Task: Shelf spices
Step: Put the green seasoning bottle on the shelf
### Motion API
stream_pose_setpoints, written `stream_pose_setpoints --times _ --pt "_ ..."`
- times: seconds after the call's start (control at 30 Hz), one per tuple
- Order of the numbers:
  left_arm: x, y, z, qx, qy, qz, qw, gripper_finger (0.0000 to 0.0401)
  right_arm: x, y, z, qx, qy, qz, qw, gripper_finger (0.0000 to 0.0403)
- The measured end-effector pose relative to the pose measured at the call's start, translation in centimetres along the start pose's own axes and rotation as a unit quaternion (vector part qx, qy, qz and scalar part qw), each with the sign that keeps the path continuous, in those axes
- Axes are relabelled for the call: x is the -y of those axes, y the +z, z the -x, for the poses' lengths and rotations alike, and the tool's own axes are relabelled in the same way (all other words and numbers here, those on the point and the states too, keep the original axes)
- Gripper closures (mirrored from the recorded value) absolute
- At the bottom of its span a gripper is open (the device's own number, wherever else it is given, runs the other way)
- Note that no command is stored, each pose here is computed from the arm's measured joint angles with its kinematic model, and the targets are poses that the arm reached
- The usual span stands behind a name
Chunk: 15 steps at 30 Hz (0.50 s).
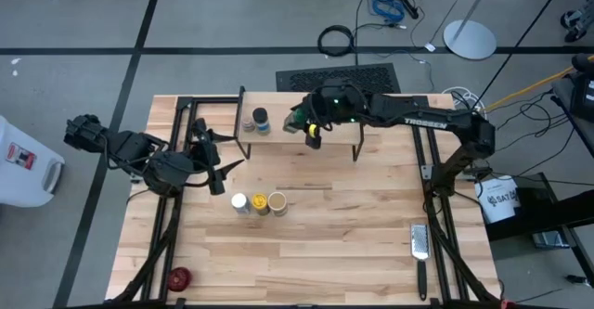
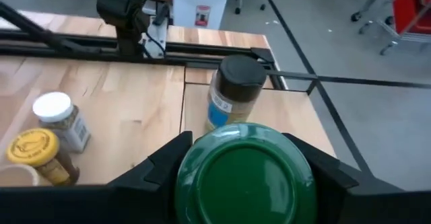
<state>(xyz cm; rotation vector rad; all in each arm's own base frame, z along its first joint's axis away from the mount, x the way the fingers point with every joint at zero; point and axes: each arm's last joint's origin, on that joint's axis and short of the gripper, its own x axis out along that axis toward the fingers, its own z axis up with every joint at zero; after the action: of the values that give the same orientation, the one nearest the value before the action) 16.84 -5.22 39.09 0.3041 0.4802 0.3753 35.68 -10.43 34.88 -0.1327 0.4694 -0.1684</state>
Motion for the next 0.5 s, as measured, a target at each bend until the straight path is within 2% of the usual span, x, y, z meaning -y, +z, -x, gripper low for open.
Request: stream_pose_setpoints --times 0.23,0.5 --pt "0.0 0.0 0.0 0.000 0.001 0.001 1.000 0.0120 1.3 -1.5 -2.9 -0.001 0.030 0.006 1.000 0.0209" --pt "0.0 0.0 0.0 0.000 0.001 0.001 1.000 0.0120 1.6 -1.7 -5.0 -0.009 0.045 0.018 0.999 0.0209"
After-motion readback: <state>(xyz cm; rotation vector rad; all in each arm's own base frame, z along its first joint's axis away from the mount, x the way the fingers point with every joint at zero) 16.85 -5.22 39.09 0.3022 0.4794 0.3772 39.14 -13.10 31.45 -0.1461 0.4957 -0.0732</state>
